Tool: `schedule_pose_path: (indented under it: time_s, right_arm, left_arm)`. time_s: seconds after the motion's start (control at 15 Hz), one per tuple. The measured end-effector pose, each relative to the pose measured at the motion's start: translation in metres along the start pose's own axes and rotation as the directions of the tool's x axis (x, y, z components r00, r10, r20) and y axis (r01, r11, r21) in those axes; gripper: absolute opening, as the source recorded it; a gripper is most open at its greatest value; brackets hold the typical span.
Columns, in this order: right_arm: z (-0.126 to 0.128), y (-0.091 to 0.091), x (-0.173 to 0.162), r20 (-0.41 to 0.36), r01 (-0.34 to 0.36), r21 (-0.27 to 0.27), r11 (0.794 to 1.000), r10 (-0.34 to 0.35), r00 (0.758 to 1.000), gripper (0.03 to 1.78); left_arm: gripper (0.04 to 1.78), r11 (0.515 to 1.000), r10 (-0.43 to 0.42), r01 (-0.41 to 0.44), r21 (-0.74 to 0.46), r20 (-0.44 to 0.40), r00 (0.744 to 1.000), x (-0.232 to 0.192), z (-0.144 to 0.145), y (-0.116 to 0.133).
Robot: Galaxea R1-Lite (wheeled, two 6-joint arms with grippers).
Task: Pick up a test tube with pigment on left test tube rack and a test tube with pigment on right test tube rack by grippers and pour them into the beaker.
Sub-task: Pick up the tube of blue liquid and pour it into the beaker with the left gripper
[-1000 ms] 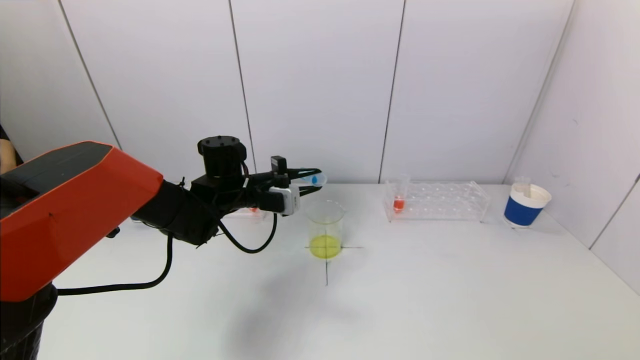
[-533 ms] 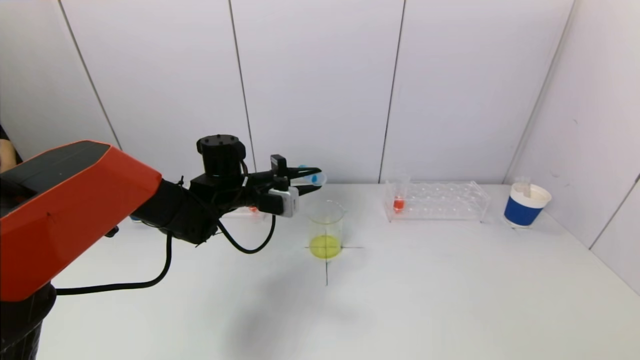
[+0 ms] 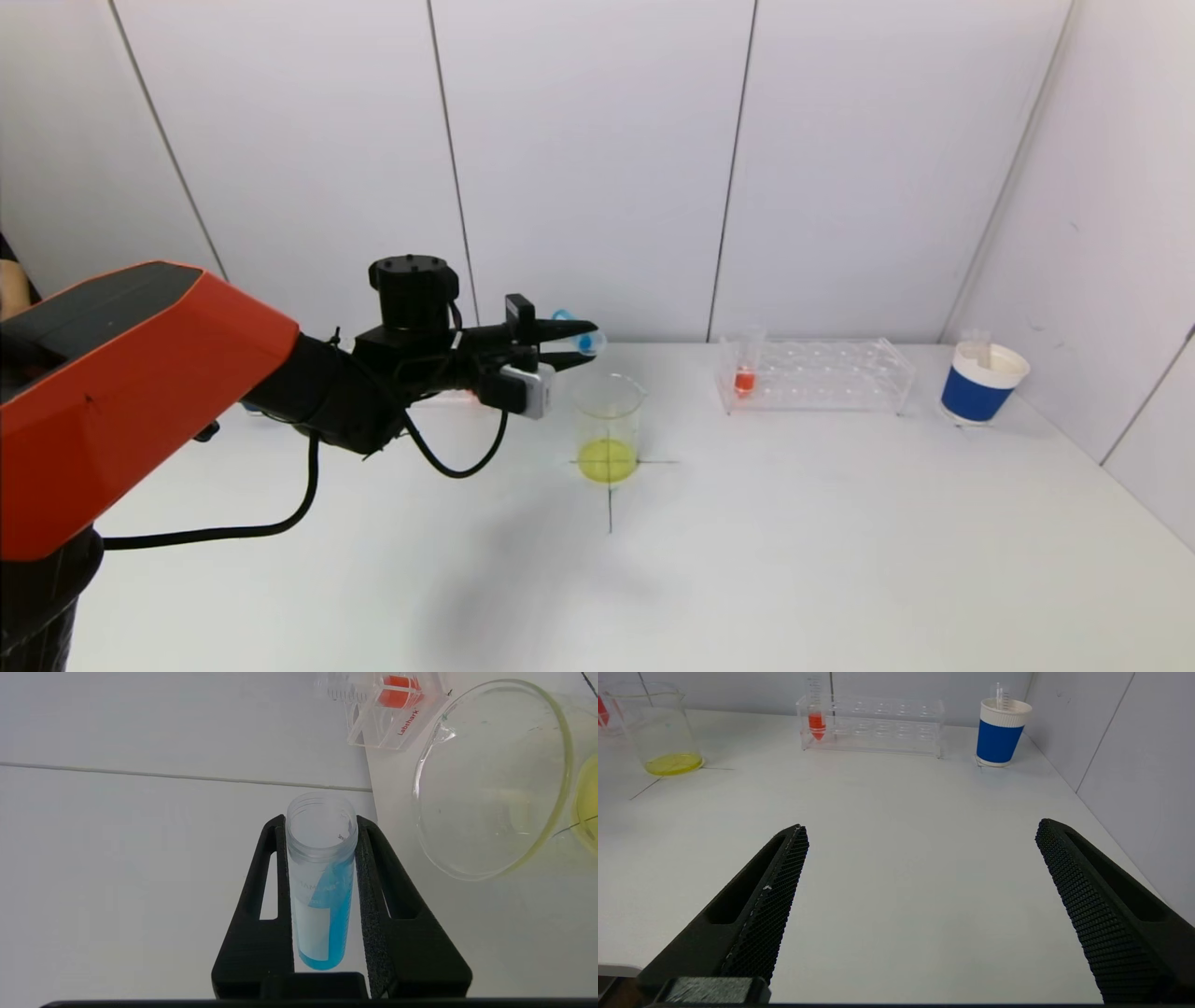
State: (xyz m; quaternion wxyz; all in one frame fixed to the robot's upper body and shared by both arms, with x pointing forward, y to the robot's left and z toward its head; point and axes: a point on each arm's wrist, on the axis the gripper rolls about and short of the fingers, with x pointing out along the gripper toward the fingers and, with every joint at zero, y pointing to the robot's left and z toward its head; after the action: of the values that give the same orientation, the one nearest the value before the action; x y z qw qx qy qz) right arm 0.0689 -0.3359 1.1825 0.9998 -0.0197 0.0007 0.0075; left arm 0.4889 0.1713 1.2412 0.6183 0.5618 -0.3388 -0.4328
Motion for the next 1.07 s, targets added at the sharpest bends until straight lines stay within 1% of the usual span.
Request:
schedule_pose_path:
  time_s: [1.07]
  right_arm:
    - [0.0, 0.0, 0.0, 0.0, 0.0, 0.0, 1.0, 0.0, 1.0, 1.77]
  left_arm:
    - [0.43, 0.991, -0.033, 0.036, 0.127, -0.023, 0.999, 0.0027, -0.002, -0.0035]
